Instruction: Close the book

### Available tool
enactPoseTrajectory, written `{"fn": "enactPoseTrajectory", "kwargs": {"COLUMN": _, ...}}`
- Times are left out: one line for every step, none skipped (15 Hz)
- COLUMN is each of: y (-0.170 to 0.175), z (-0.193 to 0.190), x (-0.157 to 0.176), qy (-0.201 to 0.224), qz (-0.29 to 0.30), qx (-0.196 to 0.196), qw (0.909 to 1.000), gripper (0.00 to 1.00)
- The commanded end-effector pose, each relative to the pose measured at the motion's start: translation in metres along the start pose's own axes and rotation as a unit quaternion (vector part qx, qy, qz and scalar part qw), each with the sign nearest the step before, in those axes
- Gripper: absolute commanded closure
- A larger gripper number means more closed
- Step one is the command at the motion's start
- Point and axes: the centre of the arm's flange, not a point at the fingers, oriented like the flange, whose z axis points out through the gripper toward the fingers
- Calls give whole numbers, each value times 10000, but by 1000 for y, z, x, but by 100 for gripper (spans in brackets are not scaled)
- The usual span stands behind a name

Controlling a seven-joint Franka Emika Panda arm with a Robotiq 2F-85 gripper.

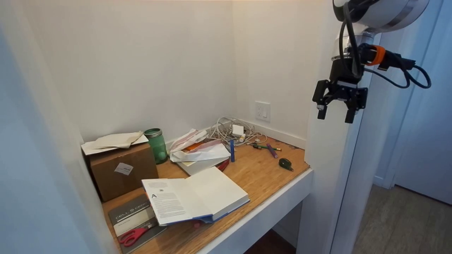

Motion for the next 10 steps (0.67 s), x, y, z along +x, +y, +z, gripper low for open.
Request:
{"fn": "enactPoseTrajectory", "kwargs": {"y": -52, "z": -1, "x": -23, "qy": 153, "qz": -62, "qx": -67, "qw": 9998, "gripper": 0}}
{"fn": "enactPoseTrajectory", "kwargs": {"y": -69, "z": -1, "x": -24, "qy": 163, "qz": -93, "qx": -129, "qw": 9997, "gripper": 0}}
{"fn": "enactPoseTrajectory", "kwargs": {"y": -86, "z": 1, "x": -24, "qy": 171, "qz": -147, "qx": -222, "qw": 9995, "gripper": 0}}
{"fn": "enactPoseTrajectory", "kwargs": {"y": -104, "z": 4, "x": -24, "qy": 175, "qz": -225, "qx": -326, "qw": 9991, "gripper": 0}}
{"fn": "enactPoseTrajectory", "kwargs": {"y": -122, "z": 10, "x": -24, "qy": 157, "qz": -354, "qx": -382, "qw": 9985, "gripper": 0}}
{"fn": "enactPoseTrajectory", "kwargs": {"y": -139, "z": 16, "x": -24, "qy": 127, "qz": -523, "qx": -427, "qw": 9976, "gripper": 0}}
{"fn": "enactPoseTrajectory", "kwargs": {"y": -159, "z": 23, "x": -22, "qy": 89, "qz": -724, "qx": -466, "qw": 9962, "gripper": 0}}
{"fn": "enactPoseTrajectory", "kwargs": {"y": -176, "z": 28, "x": -21, "qy": 132, "qz": -834, "qx": -528, "qw": 9950, "gripper": 0}}
{"fn": "enactPoseTrajectory", "kwargs": {"y": -190, "z": 31, "x": -18, "qy": 175, "qz": -884, "qx": -573, "qw": 9943, "gripper": 0}}
{"fn": "enactPoseTrajectory", "kwargs": {"y": -163, "z": 27, "x": -37, "qy": 168, "qz": -852, "qx": -581, "qw": 9945, "gripper": 0}}
